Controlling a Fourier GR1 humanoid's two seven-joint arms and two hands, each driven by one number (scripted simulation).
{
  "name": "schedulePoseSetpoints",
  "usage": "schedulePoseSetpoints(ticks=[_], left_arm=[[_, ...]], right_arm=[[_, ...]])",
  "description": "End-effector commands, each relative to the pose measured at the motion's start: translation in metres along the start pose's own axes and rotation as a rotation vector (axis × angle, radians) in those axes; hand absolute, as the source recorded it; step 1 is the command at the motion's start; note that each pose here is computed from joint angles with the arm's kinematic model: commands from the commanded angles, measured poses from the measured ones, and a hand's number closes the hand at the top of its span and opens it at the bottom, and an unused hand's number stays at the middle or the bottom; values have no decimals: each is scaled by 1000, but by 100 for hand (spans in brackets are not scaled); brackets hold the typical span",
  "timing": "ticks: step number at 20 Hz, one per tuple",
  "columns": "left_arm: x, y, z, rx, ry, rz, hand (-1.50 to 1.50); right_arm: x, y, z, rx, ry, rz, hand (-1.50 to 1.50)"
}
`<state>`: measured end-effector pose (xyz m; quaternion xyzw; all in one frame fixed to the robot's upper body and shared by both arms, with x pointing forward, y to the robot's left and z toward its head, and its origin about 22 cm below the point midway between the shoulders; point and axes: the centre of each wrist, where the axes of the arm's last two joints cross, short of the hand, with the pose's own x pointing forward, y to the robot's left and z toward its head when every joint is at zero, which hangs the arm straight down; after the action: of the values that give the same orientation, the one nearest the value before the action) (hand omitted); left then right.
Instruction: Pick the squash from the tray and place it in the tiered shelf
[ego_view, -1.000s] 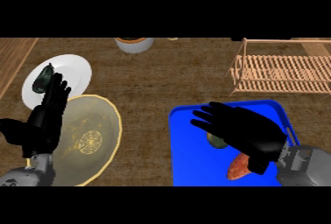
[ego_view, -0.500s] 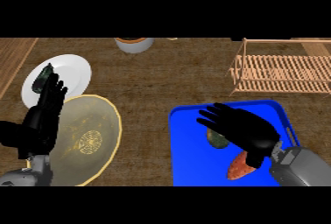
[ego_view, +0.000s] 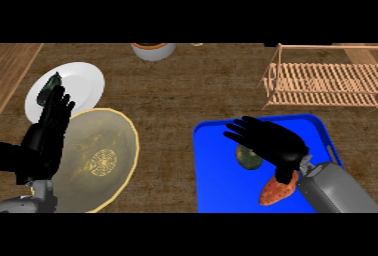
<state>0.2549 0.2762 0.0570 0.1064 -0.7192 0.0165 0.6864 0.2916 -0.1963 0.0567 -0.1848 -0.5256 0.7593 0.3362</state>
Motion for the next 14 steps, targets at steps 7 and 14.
schedulePoseSetpoints(ticks=[7, 14], left_arm=[[-7, -17, -6, 14, -11, -15, 0], [10, -22, 0, 5, -10, -12, 0]], right_arm=[[-14, 36, -18, 1, -55, -29, -150], [-16, 39, -42, 2, -30, -40, -150]])
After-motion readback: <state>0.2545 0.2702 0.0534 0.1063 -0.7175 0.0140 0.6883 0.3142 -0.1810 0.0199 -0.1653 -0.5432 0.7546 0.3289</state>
